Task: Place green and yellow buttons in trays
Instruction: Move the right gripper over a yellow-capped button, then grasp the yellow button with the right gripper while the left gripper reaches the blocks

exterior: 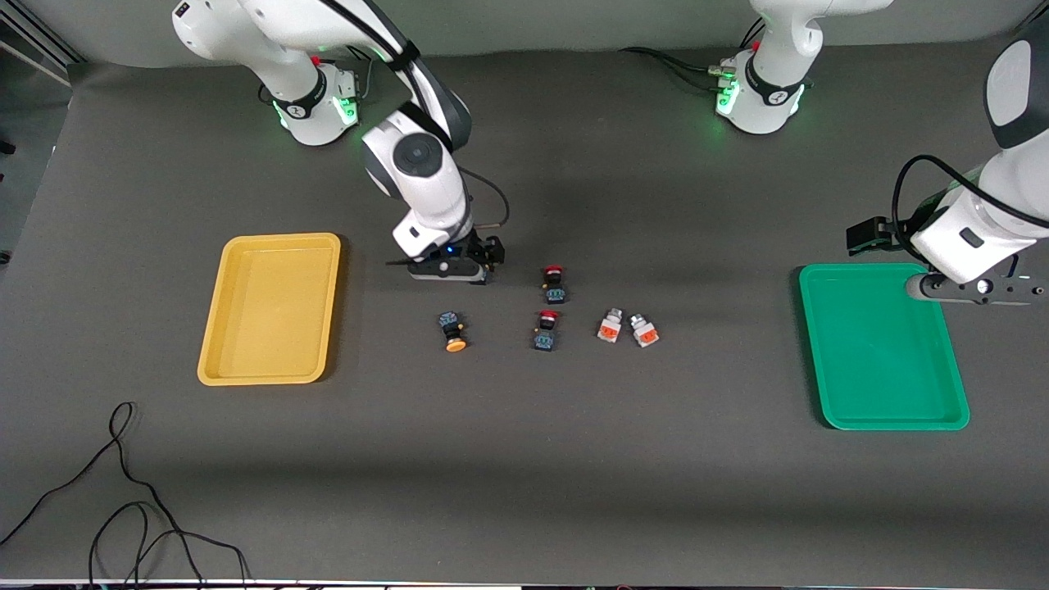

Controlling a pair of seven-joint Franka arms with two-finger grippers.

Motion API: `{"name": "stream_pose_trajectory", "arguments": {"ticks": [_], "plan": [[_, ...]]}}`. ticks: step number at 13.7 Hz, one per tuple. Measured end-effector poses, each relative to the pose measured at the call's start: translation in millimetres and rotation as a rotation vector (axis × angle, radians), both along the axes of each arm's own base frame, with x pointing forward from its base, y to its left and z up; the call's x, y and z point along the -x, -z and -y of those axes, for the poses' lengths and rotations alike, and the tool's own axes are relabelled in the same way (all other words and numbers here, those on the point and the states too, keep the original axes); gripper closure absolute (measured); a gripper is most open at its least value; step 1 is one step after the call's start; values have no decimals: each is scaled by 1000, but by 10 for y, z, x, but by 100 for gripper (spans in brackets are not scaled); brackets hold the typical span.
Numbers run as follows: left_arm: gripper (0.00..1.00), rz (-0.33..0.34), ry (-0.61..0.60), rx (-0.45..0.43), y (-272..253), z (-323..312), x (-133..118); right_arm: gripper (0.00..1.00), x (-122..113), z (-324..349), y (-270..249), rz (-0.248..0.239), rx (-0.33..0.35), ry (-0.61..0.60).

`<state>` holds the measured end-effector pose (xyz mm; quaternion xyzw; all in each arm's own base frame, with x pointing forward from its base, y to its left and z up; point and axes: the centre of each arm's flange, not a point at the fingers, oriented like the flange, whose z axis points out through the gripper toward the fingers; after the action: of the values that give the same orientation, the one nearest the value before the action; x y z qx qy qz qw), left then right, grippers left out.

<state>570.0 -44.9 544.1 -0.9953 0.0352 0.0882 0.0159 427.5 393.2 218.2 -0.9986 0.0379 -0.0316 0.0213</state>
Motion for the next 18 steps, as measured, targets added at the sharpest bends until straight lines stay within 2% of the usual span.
{"name": "stream_pose_trajectory", "arguments": {"ticks": [3, 6, 8, 11, 15, 18], "plan": [[0, 4, 6, 4, -6, 37, -7, 0, 116, -84, 410, -8, 13, -26], [2, 2, 27, 9, 10, 209, -19, 4, 68, -46, 437, -5, 17, -17], [3, -6, -1, 15, 75, 486, -11, 24, -1, -4, 416, 3, 19, -6], [3, -10, -80, 89, 274, 952, -71, 60, -35, 24, 407, 6, 20, 0], [2, -32, -145, 77, 698, 1476, -135, 60, -43, 19, 387, 9, 19, 0], [2, -50, -180, 63, 1092, 1697, -212, 60, -163, 26, 141, -9, 42, 9]]}}
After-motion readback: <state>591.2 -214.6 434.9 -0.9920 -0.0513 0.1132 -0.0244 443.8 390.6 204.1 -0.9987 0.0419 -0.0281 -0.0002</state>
